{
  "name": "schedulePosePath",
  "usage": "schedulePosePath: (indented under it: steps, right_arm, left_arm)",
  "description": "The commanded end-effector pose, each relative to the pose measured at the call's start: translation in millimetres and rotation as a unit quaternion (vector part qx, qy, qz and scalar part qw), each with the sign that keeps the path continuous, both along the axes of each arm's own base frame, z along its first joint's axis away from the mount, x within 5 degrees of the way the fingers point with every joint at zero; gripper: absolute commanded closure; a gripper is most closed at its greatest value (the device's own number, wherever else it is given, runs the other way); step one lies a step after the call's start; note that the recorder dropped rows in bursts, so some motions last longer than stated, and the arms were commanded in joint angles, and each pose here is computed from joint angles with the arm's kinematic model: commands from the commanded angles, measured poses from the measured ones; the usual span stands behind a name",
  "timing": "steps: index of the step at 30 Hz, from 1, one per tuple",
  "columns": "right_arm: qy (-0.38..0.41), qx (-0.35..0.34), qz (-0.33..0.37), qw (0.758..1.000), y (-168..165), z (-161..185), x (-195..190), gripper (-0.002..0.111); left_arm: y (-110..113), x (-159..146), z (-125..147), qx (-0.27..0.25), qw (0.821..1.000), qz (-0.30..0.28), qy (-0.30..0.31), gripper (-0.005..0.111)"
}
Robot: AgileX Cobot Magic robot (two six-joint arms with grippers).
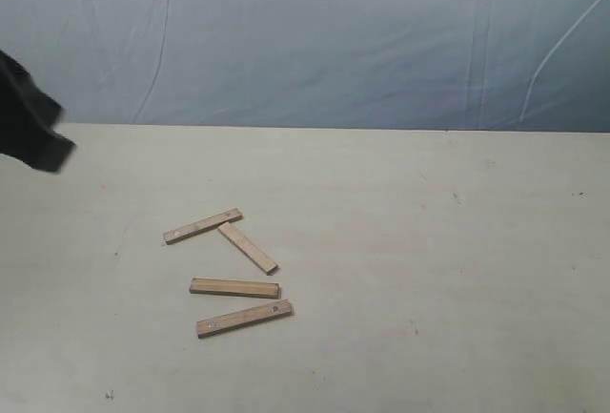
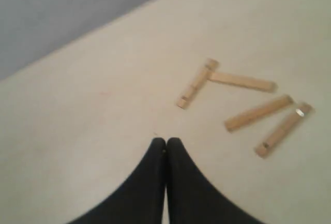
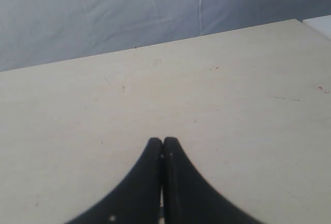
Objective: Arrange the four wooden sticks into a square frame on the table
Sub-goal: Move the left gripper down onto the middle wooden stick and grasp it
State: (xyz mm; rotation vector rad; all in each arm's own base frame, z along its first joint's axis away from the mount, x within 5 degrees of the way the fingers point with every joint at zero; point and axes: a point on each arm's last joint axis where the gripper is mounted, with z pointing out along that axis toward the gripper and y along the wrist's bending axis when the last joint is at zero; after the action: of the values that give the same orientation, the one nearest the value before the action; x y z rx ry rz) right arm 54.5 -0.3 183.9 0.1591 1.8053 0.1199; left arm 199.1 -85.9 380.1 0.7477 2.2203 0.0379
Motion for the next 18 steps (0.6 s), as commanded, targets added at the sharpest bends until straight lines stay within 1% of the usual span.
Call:
schedulePosePath:
  steps: [1,3,4,6,8,12,14,16,17,18]
  right_arm:
    - [-0.01,-0.001,0.001,1.0,0,1,0,0.109]
    - [-0.01,-0.001,0.001,1.0,0,1,0,0.109]
    - [-0.01,-0.001,0.001,1.0,0,1,0,0.109]
    - [-0.01,-0.001,0.001,1.0,0,1,0,0.109]
    - [-0.01,0.001,0.001,1.0,0,1,0,0.109]
    - [-0.01,0.001,0.001,1.0,0,1,0,0.109]
    - [-0.01,0.001,0.001,1.0,0,1,0,0.109]
    - [-0.01,0.001,0.001,1.0,0,1,0,0.109]
    - [-0.01,0.001,0.001,1.0,0,1,0,0.109]
    - [-0.01,0.001,0.001,1.0,0,1,0,0.109]
  left_arm:
    - [-45,25,-32,0.023,0.991,-0.089,0.095,0.107]
    - [-62,39,-53,0.06,0.983,-0.129,0.12,0.105]
    - [-71,45,-65,0.089,0.974,-0.162,0.131,0.103]
    - [-82,56,-86,0.147,0.951,-0.232,0.141,0.099]
    - [-89,67,-110,0.195,0.926,-0.281,0.158,0.095]
    - [-94,88,-154,0.263,0.896,-0.303,0.189,0.083]
    - [-95,97,-173,0.293,0.883,-0.311,0.192,0.073]
    - [-101,105,-187,0.298,0.88,-0.318,0.189,0.065]
    - [-108,112,-198,0.297,0.873,-0.338,0.187,0.063]
    - [-111,116,-204,0.301,0.867,-0.35,0.189,0.063]
